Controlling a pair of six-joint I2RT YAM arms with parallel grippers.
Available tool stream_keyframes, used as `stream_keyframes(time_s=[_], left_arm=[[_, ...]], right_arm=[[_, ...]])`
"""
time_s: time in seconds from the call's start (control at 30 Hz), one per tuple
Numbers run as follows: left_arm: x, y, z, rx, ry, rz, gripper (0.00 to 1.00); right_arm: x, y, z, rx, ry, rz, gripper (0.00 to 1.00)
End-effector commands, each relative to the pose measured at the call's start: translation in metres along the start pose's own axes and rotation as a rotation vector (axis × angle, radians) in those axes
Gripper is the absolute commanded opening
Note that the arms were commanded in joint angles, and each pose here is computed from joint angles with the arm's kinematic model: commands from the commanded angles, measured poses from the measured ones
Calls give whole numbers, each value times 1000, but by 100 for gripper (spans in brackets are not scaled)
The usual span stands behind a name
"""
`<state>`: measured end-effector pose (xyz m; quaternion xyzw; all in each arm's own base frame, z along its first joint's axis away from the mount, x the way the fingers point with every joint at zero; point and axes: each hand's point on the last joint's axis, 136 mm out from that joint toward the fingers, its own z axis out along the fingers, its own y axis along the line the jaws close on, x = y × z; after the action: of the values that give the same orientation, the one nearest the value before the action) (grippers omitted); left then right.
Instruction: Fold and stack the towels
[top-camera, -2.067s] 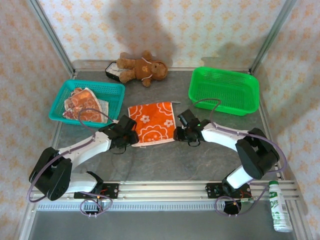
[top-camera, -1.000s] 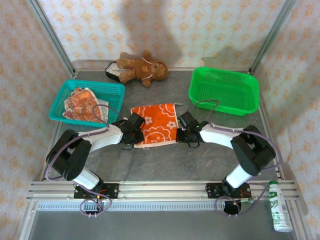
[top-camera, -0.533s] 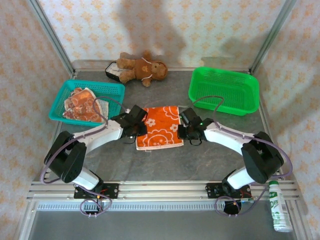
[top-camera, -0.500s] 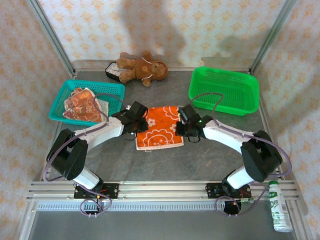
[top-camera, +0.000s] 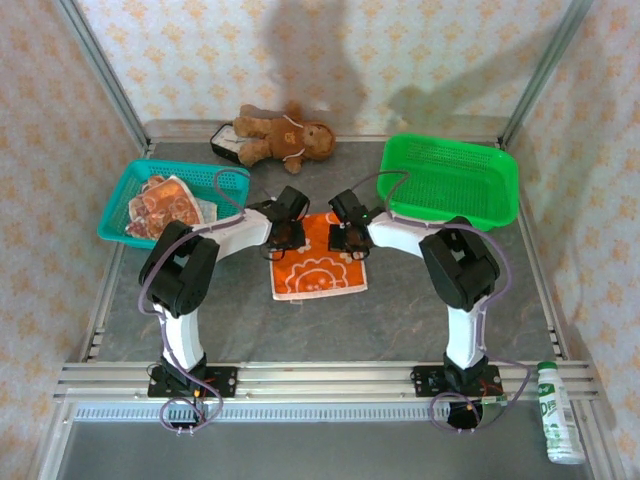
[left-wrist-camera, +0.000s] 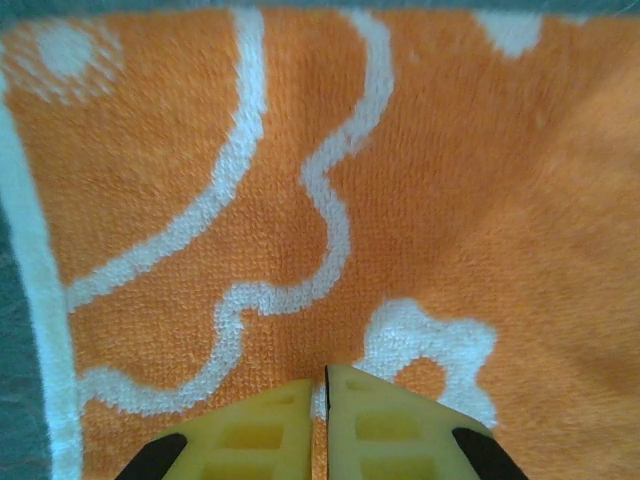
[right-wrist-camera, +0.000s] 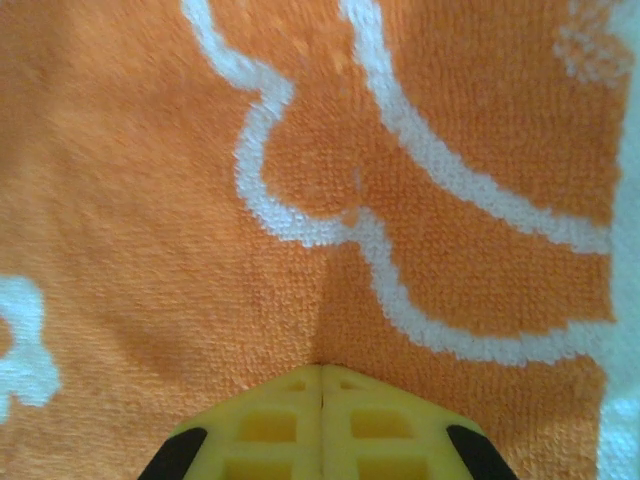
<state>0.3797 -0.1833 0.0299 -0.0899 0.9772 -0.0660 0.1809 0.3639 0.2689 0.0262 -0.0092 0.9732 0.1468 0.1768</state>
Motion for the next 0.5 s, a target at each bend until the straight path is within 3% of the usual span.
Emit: stream_keyframes(time_s=[0.0, 0.47], left_arm=[[22, 12, 7, -47, 54, 19, 11], [113, 9, -7, -23, 113, 33, 8]], right_arm=[[17, -14, 8, 39, 35, 12, 0], [101, -56, -39, 70, 58, 57, 0]])
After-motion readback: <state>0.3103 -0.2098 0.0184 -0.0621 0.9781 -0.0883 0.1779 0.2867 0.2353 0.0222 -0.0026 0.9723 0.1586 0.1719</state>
